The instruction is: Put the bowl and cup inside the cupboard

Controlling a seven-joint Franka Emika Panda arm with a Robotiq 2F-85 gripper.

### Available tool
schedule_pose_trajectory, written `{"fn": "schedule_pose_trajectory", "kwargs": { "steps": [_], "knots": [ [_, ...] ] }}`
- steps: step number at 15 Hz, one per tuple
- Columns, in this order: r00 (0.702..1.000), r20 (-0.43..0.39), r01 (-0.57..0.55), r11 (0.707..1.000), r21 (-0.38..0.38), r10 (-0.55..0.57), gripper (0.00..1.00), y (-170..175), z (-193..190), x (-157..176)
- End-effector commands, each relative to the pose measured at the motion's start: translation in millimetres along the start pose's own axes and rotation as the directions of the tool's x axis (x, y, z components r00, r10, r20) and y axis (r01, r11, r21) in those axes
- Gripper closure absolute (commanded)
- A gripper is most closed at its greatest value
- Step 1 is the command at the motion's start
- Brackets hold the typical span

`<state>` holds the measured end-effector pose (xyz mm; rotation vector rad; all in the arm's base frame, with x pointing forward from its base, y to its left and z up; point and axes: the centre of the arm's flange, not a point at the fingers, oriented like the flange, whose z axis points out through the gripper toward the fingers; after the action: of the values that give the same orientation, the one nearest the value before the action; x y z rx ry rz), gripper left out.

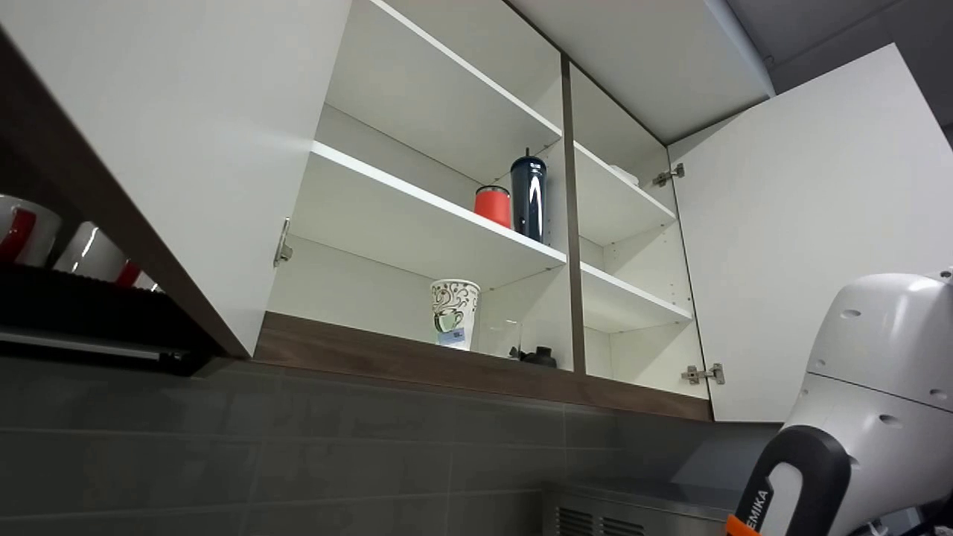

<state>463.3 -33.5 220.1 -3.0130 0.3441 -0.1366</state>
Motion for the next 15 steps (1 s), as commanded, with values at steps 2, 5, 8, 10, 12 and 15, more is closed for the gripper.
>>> {"fn": "schedule_pose_trajectory", "kwargs": {
  "steps": [2, 5, 8, 10, 12, 15],
  "knots": [
    [1.000, -0.019, -0.009, 0.999, 0.041, 0.010, 0.99, 5.7, -22.6, 4.7],
    [0.999, -0.052, -0.011, 0.999, 0.036, 0.013, 1.00, 5.6, -46.4, 5.3],
    [0.998, -0.068, -0.013, 0.999, 0.043, 0.016, 0.99, 2.7, -69.5, 6.6],
    [0.996, -0.088, 0.003, 0.998, 0.059, 0.002, 0.99, -6.2, -86.5, 8.2],
    [0.994, -0.106, 0.027, 0.997, 0.070, -0.019, 0.99, -17.7, -101.8, 12.0],
    [0.991, -0.125, 0.065, 0.994, 0.093, -0.053, 0.99, -37.9, -119.0, 22.3]
  ]
}}
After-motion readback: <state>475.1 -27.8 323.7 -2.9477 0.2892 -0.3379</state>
